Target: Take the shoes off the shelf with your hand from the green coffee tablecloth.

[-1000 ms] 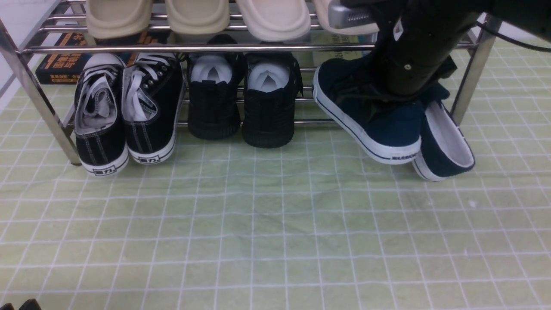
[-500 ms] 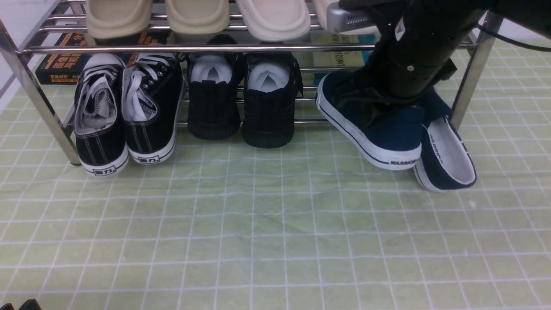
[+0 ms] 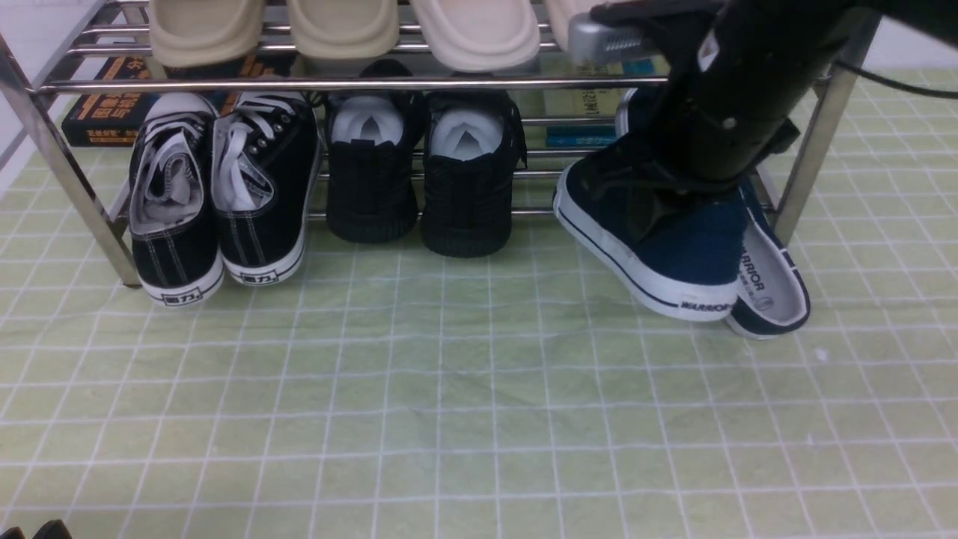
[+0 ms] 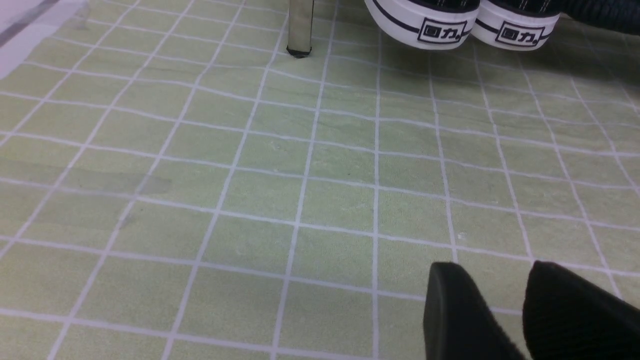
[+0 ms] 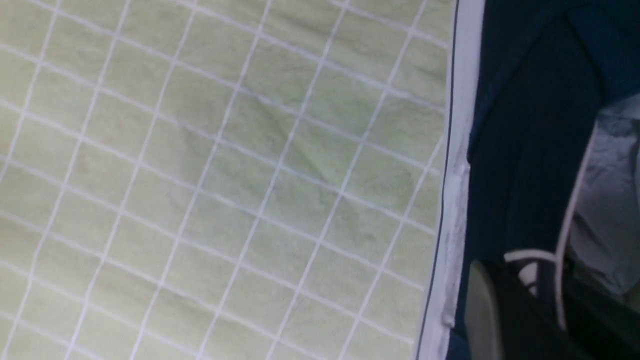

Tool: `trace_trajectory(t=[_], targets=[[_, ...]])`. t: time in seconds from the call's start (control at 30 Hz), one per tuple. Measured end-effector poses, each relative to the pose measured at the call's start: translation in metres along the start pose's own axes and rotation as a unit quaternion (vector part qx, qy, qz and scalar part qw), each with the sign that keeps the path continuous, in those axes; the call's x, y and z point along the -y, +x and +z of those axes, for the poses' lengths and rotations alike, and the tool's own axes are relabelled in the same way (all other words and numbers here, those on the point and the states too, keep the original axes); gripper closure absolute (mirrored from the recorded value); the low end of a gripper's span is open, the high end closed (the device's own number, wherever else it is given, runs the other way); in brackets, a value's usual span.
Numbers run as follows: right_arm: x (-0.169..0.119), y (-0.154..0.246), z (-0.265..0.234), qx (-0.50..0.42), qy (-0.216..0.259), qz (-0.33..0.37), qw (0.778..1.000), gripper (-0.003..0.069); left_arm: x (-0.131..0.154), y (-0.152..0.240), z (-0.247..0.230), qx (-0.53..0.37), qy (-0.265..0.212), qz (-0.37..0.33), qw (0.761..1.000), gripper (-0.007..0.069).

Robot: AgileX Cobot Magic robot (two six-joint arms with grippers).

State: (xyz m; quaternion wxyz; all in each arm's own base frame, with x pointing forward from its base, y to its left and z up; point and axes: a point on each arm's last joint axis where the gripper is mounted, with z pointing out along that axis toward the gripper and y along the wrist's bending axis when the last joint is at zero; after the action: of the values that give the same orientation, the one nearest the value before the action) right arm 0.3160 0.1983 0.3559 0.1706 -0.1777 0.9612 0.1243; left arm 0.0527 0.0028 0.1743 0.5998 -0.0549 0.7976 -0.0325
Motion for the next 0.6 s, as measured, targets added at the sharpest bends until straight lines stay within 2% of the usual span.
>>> trace_trajectory(t=[0.3,0.47,0.6], targets=[[-0.008,0.011,-0.023,0.012,-0.042,-0.020,0.999,0.0613,0.000,0.000,0.000,0.000,0.000,0.000,1.000,0.0385],[-0.018,0.035,-0.042,0.014,-0.050,-0.007,0.999,0.0613,0.000,0.000,0.000,0.000,0.000,0.000,1.000,0.0385],[-0.043,0.075,-0.038,-0.023,-0.041,-0.005,0.999,0.0613,0.000,0.000,0.000,0.000,0.000,0.000,1.000,0.0385]])
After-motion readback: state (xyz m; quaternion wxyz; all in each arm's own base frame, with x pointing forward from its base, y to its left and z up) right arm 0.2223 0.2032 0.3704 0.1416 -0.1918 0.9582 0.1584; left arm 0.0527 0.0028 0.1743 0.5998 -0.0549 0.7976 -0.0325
